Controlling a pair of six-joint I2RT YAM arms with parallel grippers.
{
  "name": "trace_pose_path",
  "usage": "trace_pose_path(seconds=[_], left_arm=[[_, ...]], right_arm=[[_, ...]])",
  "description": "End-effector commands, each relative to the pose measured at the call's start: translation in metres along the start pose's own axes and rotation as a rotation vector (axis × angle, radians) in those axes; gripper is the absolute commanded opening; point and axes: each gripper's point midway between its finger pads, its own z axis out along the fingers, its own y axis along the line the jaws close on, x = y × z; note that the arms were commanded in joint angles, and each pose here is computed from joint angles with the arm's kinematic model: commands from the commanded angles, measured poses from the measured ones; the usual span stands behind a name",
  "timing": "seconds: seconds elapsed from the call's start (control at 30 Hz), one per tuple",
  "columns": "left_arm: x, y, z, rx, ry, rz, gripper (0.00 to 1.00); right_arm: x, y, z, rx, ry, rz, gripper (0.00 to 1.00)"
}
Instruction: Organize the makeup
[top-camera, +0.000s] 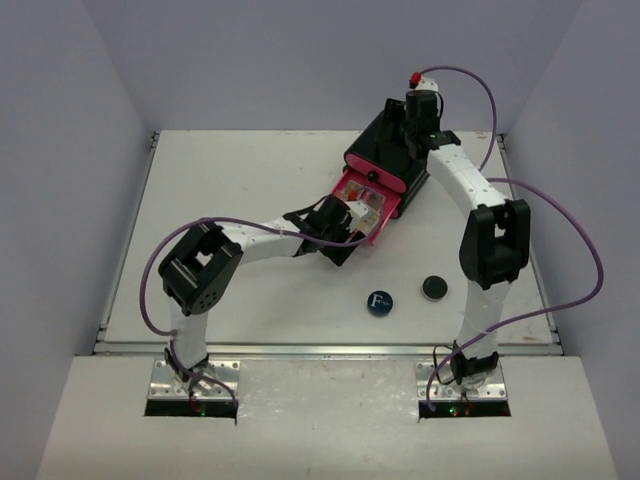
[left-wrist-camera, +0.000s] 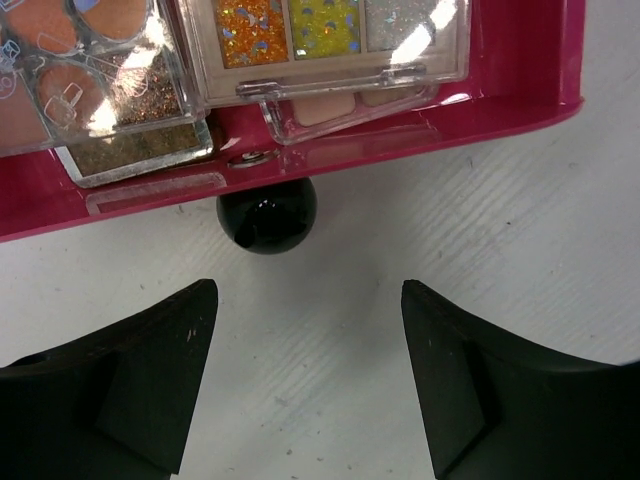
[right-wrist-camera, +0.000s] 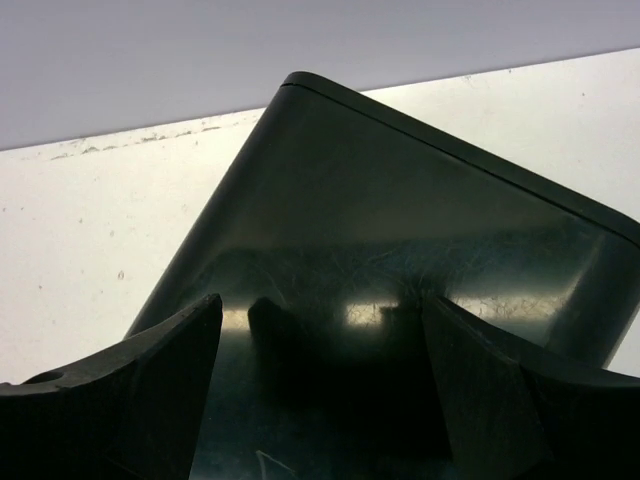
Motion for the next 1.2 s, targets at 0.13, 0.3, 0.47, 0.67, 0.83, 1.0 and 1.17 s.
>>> trace_pose_path(seconds=[0.13, 0.3, 0.47, 0.67, 0.83, 1.0, 1.17], left_arm=[[-0.059, 0.014, 0.001, -0.077, -0.181, -0.037, 0.68], [-0.066, 0.015, 0.007, -0.085, -0.190, -0.049, 0.61], [-0.067, 0.017, 0.013, -0.084, -0.184, -0.064, 0.54], [-0.060, 0.021, 0.017, -0.064, -0.152, -0.103, 0.50], [-0.068, 0.018, 0.014, -0.041, -0.168, -0.117, 0.22], [-0.085, 0.015, 0.005, -0.014, -0.208, -0.123, 0.01], [-0.099, 0.018, 0.003, -0.026, -0.222, -0.119, 0.00]], right_arm=[[-0.023, 0.009, -0.002, -0.054, -0.105, -0.017, 0.79], [-0.014, 0.003, -0.001, -0.042, -0.101, -0.039, 0.79], [-0.014, 0.002, -0.004, -0.042, -0.104, -0.042, 0.79], [-0.015, 0.002, -0.007, -0.042, -0.111, -0.041, 0.79], [-0.010, 0.000, -0.005, -0.039, -0.103, -0.043, 0.80], [0.001, 0.001, 0.000, -0.049, -0.070, -0.055, 0.79], [0.010, 0.001, 0.002, -0.056, -0.047, -0.066, 0.79]])
